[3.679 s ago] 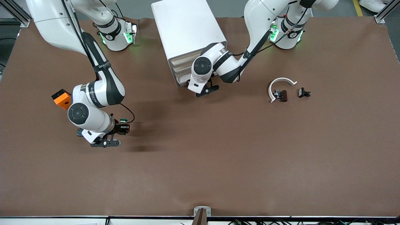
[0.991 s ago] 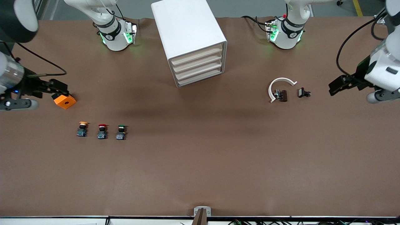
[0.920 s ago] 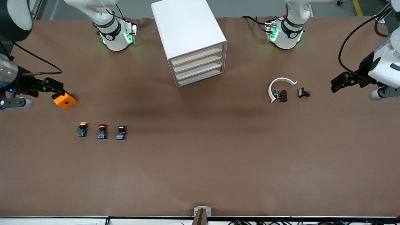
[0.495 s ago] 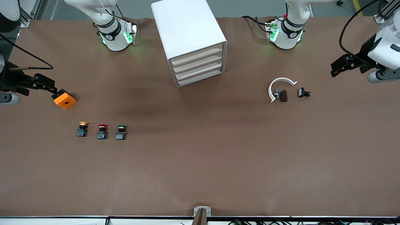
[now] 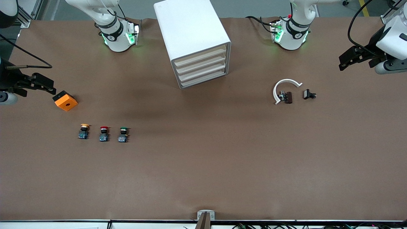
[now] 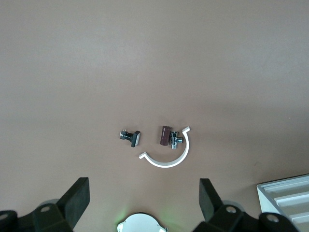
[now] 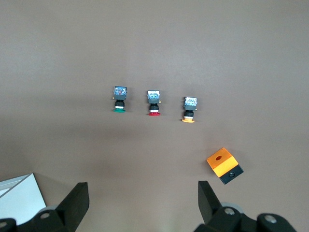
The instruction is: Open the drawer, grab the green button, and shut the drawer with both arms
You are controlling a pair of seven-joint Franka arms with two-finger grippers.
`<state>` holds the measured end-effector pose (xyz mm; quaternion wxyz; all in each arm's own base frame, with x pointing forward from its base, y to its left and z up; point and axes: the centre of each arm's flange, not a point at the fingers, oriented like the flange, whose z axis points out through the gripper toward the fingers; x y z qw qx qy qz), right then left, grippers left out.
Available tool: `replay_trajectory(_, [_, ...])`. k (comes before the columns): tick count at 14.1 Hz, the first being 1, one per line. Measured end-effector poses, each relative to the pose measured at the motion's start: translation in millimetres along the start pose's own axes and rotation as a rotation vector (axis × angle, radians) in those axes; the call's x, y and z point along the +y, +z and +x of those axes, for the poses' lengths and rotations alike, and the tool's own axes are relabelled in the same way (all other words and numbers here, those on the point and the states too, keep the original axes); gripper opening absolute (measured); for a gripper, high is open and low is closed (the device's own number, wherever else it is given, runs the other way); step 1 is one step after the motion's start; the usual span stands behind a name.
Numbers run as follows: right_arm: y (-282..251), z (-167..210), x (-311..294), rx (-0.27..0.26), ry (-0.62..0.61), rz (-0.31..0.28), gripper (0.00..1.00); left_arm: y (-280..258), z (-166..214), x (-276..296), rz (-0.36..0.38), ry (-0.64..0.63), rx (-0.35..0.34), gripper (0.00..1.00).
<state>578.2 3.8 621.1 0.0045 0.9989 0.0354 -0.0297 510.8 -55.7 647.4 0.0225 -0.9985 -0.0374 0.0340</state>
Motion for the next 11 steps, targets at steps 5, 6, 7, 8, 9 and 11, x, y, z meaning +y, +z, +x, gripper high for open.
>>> replay_trajectory(5, [0.4, 0.2, -0.3, -0.001, -0.004, 0.000, 1.00, 2.0, 1.1, -5.9, -0.002, -0.011, -0.005, 1.00])
replay_trajectory(6, [0.3, 0.2, -0.3, -0.001, -0.004, 0.000, 1.00, 2.0, 1.1, -6.0, -0.002, -0.011, -0.005, 1.00])
replay_trajectory(7, [0.3, 0.2, -0.3, -0.001, -0.005, 0.000, 1.00, 2.0, 1.1, -5.9, -0.002, -0.011, -0.005, 1.00])
replay_trajectory(8, [0.3, 0.2, -0.3, 0.000, -0.005, 0.000, 1.00, 2.2, 0.9, -6.0, -0.002, -0.011, -0.007, 1.00])
replay_trajectory(9, [0.2, 0.2, -0.3, 0.000, -0.005, 0.000, 1.00, 2.4, 0.6, -6.0, -0.001, -0.011, -0.010, 1.00])
replay_trajectory(11, [-0.1, 0.2, -0.3, 0.000, -0.005, 0.000, 1.00, 2.6, 0.4, -6.1, -0.001, -0.011, -0.012, 1.00])
